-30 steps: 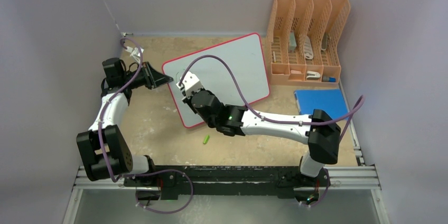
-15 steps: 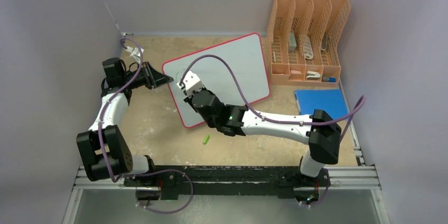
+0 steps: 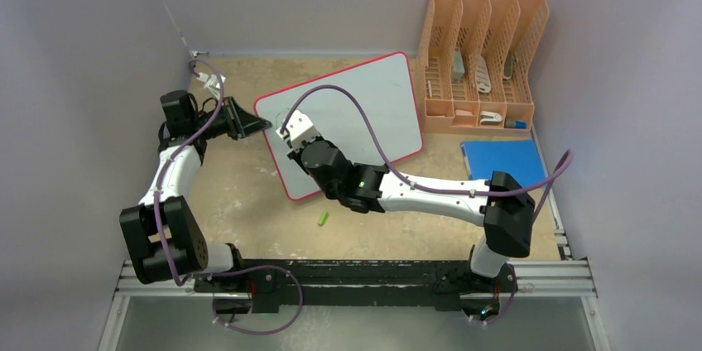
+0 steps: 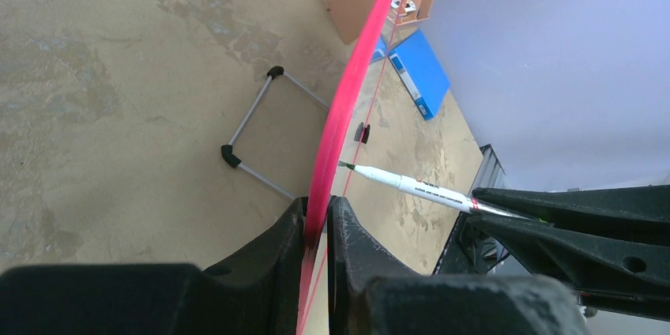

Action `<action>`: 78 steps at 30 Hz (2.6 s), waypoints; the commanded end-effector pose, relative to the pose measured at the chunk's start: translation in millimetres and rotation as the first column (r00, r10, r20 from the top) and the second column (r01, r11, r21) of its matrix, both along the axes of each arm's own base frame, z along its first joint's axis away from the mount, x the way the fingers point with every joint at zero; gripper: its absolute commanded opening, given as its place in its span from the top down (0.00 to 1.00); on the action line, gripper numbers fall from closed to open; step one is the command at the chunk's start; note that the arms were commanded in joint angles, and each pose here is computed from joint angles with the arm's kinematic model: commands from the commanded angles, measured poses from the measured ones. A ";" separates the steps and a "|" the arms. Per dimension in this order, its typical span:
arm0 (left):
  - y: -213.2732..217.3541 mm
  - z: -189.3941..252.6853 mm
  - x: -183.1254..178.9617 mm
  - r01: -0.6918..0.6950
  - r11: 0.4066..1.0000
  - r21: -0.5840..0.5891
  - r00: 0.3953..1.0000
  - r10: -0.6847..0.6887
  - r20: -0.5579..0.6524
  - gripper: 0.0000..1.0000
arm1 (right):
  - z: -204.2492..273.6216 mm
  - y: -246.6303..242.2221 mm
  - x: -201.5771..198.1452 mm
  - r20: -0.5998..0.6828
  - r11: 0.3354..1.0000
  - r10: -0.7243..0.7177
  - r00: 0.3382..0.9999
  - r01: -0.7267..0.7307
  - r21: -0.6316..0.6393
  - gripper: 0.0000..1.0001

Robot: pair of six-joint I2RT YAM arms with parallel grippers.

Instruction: Write a sentence on the whiteboard

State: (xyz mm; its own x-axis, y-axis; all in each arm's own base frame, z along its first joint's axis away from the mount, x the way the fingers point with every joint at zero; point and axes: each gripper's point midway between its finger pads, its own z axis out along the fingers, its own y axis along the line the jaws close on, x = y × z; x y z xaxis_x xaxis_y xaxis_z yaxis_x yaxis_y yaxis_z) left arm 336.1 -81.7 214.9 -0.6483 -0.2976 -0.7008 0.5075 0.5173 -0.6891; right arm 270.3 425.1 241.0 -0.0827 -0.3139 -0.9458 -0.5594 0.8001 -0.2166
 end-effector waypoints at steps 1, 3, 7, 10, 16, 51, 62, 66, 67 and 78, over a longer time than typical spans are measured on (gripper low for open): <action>-8.6 -1.4 -1.0 0.014 1.000 0.021 1.000 -0.014 -0.008 1.00 | 48.6 2.2 8.6 0.063 0.993 -0.031 0.998 0.023 0.115 1.00; -8.7 -1.6 -1.3 0.014 1.000 0.021 1.000 -0.014 -0.010 1.00 | 49.6 3.1 9.1 0.064 0.993 -0.031 0.997 0.024 0.116 1.00; -8.6 -1.4 -1.1 0.014 1.000 0.022 1.000 -0.014 -0.007 1.00 | 49.5 4.7 9.0 0.066 0.993 -0.027 0.997 0.019 0.114 1.00; -8.5 -1.1 -1.3 0.013 1.000 0.023 1.000 -0.013 -0.008 1.00 | 50.4 4.5 9.0 0.066 0.993 -0.027 0.997 0.019 0.117 1.00; -8.4 -0.6 -0.8 0.012 1.000 0.023 1.000 -0.012 -0.007 1.00 | 43.5 2.8 8.2 0.055 0.994 -0.028 0.998 0.022 0.107 1.00; -7.2 -1.6 -0.1 0.003 0.999 0.034 1.000 -0.003 -0.006 1.00 | 10.0 -13.1 0.9 -0.035 0.996 -0.051 0.998 0.053 0.077 1.00; -7.2 -1.9 0.1 0.003 0.999 0.034 1.000 -0.002 -0.006 1.00 | 4.3 -20.2 -1.7 -0.055 0.994 -0.065 0.996 0.069 0.079 1.00; -7.1 -2.2 0.2 0.002 0.999 0.034 1.000 -0.002 -0.007 1.00 | 1.5 -20.4 -4.1 -0.067 0.994 -0.059 0.996 0.064 0.084 1.00; -7.1 -2.0 0.2 0.002 0.999 0.034 1.000 -0.002 -0.006 1.00 | 1.2 -20.5 -4.5 -0.069 0.994 -0.058 0.996 0.064 0.084 1.00; -7.0 -3.0 -0.1 0.002 0.999 0.035 1.000 -0.001 -0.009 1.00 | 44.2 -15.4 -7.3 -0.032 0.982 -0.017 0.999 0.023 0.190 1.00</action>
